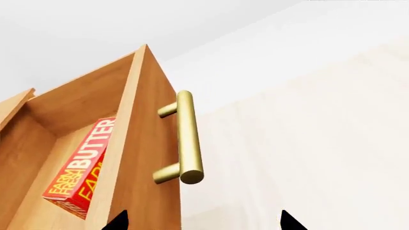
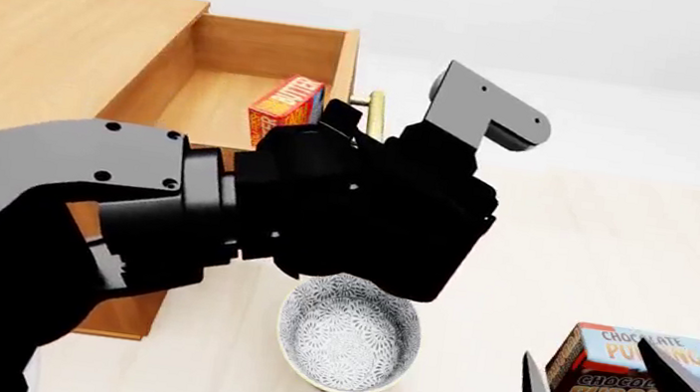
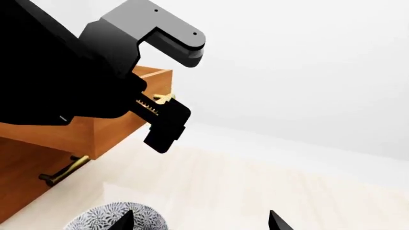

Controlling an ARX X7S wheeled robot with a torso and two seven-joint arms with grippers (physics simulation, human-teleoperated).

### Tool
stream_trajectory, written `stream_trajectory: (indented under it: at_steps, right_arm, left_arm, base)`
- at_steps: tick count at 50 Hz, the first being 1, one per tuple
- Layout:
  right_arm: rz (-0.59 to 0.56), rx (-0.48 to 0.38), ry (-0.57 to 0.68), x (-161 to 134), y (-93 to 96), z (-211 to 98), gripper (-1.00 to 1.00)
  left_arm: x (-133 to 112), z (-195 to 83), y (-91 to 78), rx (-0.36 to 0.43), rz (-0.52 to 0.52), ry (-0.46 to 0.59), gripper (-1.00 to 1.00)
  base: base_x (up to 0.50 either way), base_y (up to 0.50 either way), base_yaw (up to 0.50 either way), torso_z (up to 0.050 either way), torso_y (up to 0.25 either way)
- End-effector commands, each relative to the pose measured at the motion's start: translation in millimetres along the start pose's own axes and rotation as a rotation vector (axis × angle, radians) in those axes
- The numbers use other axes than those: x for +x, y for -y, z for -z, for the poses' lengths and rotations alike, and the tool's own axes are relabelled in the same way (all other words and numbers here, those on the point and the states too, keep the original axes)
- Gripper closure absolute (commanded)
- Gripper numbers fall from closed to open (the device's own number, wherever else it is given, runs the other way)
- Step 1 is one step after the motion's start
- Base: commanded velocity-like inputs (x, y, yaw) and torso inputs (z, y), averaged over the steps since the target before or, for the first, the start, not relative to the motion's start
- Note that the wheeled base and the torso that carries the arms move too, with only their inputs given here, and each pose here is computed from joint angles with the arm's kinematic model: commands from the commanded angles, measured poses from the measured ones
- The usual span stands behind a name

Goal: Put the butter at the back in the top drawer of the cabinet and close it.

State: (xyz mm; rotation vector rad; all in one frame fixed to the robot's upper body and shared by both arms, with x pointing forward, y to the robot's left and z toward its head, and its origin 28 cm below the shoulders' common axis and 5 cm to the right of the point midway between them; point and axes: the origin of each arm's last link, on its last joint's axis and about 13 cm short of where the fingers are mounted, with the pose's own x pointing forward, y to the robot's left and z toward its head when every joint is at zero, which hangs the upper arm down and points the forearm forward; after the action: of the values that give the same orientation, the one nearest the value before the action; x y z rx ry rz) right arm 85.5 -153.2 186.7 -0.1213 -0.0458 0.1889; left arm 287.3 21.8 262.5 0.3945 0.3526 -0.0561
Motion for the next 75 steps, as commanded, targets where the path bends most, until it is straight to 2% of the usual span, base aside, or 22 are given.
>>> stream_trajectory:
  at_steps: [1, 20, 75]
  right_arm:
    - [-0.002, 0.003, -0.001, 0.3, 1.0, 1.4, -1.0]
    - [-0.003, 0.0, 0.001, 0.2, -0.7, -1.8, -1.0]
    - [-0.021, -0.007, 0.006, 0.9, -2.1, -6.0, -1.0]
  left_arm:
    - [4.7, 7.4, 2.6, -0.012, 0.012, -0.039, -1.0]
    - [16.7, 11.3, 3.1, -0.085, -0.014, -0.093, -1.0]
    - [51.4, 13.0, -15.9, -0.127, -0.283, -0.174, -1.0]
  base:
    - [0.0, 0.0, 0.0, 0.0, 0.0]
    - [0.0, 0.0, 0.0, 0.0, 0.0]
    - [0.0, 0.0, 0.0, 0.0, 0.0]
